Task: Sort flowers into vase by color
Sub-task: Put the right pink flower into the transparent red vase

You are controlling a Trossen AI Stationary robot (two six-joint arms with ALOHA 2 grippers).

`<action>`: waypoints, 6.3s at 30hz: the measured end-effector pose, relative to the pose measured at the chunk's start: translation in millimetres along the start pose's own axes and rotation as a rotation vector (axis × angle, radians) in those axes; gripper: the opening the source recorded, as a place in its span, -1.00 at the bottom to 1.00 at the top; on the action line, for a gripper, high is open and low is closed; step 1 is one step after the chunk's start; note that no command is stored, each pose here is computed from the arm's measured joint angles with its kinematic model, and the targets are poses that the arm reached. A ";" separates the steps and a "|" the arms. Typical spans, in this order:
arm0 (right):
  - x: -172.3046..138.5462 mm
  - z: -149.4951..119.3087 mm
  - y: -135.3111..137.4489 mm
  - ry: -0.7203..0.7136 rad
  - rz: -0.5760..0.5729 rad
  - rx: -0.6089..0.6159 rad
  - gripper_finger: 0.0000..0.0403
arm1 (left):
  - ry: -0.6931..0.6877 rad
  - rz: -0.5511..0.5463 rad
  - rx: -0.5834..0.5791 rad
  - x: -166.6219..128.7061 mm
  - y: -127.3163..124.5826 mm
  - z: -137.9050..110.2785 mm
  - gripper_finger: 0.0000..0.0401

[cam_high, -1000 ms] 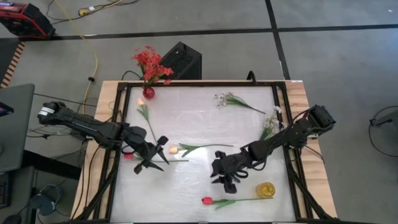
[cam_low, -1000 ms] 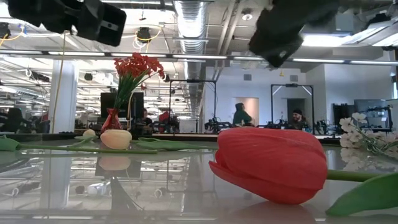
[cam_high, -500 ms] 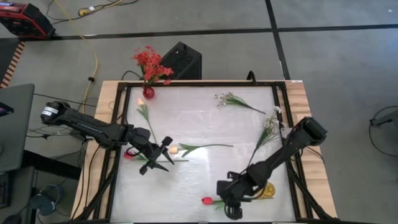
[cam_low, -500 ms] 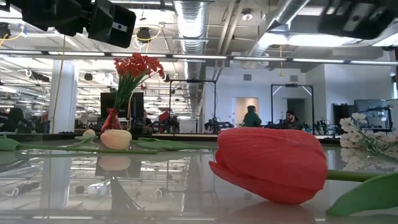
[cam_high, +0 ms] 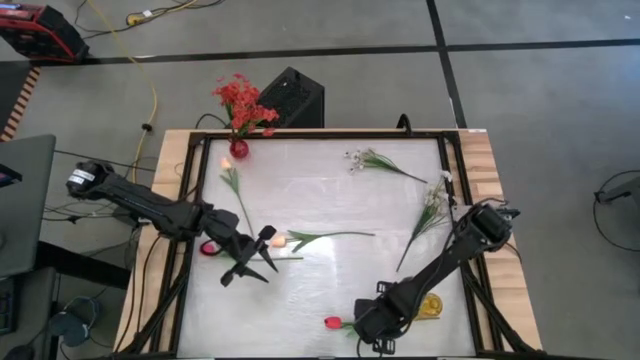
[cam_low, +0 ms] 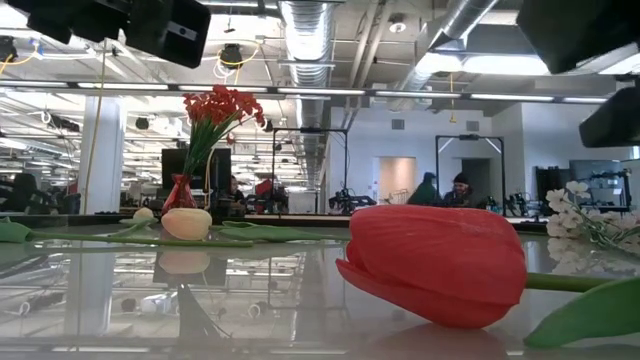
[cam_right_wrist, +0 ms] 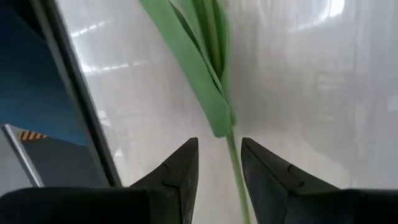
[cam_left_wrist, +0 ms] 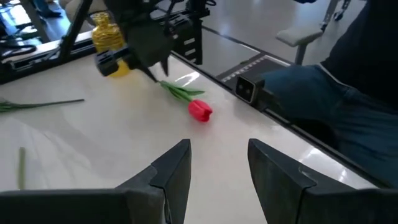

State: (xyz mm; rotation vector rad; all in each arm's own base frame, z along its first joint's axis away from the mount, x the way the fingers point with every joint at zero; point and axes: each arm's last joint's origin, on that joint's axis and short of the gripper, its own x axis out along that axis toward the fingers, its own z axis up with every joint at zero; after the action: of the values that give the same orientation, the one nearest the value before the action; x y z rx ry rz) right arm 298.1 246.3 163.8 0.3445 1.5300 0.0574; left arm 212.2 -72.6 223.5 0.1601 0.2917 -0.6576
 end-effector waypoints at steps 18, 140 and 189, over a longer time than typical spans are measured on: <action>16.8 -32.9 10.2 0.000 -0.123 -0.021 -0.52 | 0.011 0.020 0.025 3.1 -8.6 0.9 -0.26; -158.7 112.2 -180.9 -1.701 -0.176 -0.546 -0.92 | -0.265 0.449 0.046 -62.6 92.2 8.7 -0.26; -153.0 129.5 -211.8 -1.401 -0.145 -0.500 0.30 | -0.307 0.867 0.073 -127.3 71.9 33.3 -1.00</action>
State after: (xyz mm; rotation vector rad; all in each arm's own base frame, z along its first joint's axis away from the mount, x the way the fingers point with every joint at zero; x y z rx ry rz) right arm 380.3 -17.1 258.0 -0.1523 0.1182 0.0609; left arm 168.3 49.1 299.2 0.2310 -0.1095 0.1722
